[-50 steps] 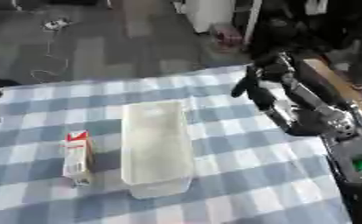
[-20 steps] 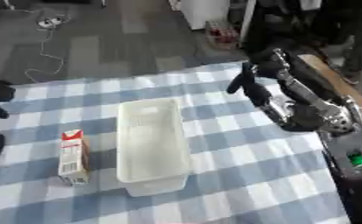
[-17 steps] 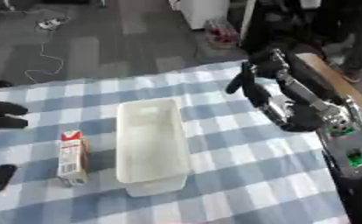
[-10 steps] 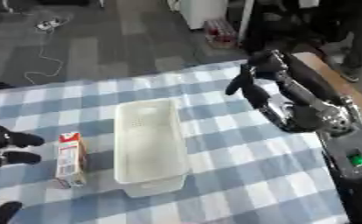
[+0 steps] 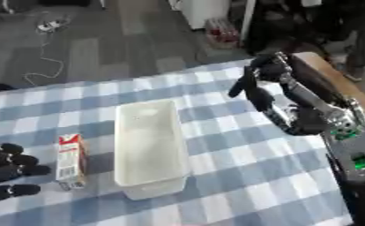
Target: Pick up objects on the table and place them in the box.
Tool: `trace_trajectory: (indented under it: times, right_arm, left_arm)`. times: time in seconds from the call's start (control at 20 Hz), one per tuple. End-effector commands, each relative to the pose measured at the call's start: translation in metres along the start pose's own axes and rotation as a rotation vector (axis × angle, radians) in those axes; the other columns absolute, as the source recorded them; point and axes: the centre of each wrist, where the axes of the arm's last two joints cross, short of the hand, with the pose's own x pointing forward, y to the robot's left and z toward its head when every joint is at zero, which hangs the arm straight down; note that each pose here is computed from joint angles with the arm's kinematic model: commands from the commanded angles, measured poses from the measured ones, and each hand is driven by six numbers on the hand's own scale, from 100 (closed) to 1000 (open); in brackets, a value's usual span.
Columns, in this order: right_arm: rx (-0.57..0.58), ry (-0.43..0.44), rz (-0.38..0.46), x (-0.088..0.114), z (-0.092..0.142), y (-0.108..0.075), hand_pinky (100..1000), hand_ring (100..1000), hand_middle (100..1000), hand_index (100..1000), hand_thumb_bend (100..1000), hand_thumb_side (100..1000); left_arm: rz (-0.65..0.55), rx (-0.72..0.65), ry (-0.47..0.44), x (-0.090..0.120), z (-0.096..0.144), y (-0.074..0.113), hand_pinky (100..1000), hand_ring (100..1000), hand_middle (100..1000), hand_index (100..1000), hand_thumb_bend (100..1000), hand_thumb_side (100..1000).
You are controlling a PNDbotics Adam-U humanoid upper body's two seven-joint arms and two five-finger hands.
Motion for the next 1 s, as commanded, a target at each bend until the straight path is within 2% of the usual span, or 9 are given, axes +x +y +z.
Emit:
trace_trajectory:
  times: [0.05, 0.25, 0.3, 0.45, 1.0]
  right_arm:
    - [0.011, -0.017, 0.024, 0.002, -0.002, -0.008, 326, 323, 353, 630, 100, 1000]
    - [0.011, -0.02, 0.024, 0.002, -0.002, -0.008, 326, 322, 353, 629, 100, 1000]
    - [0.011, -0.021, 0.024, 0.002, -0.003, -0.008, 326, 321, 352, 629, 100, 1000]
    - [0.01, -0.025, 0.024, 0.002, -0.004, -0.009, 326, 321, 352, 627, 100, 1000]
    - [0.013, -0.037, 0.015, 0.003, -0.006, -0.008, 326, 319, 351, 632, 100, 1000]
  left_arm:
    - [-0.138, -0.064, -0.035, -0.007, 0.007, 0.012, 850, 898, 921, 866, 291, 753]
    - [-0.24, -0.092, -0.047, -0.01, 0.01, 0.015, 867, 913, 935, 868, 323, 742]
    - [-0.254, -0.097, -0.06, -0.01, 0.011, 0.015, 856, 895, 917, 842, 349, 726]
    - [-0.29, -0.107, -0.095, -0.011, 0.013, 0.017, 854, 889, 912, 838, 363, 721]
    - [-0.338, -0.096, -0.096, -0.022, 0.017, 0.019, 854, 888, 912, 842, 364, 729]
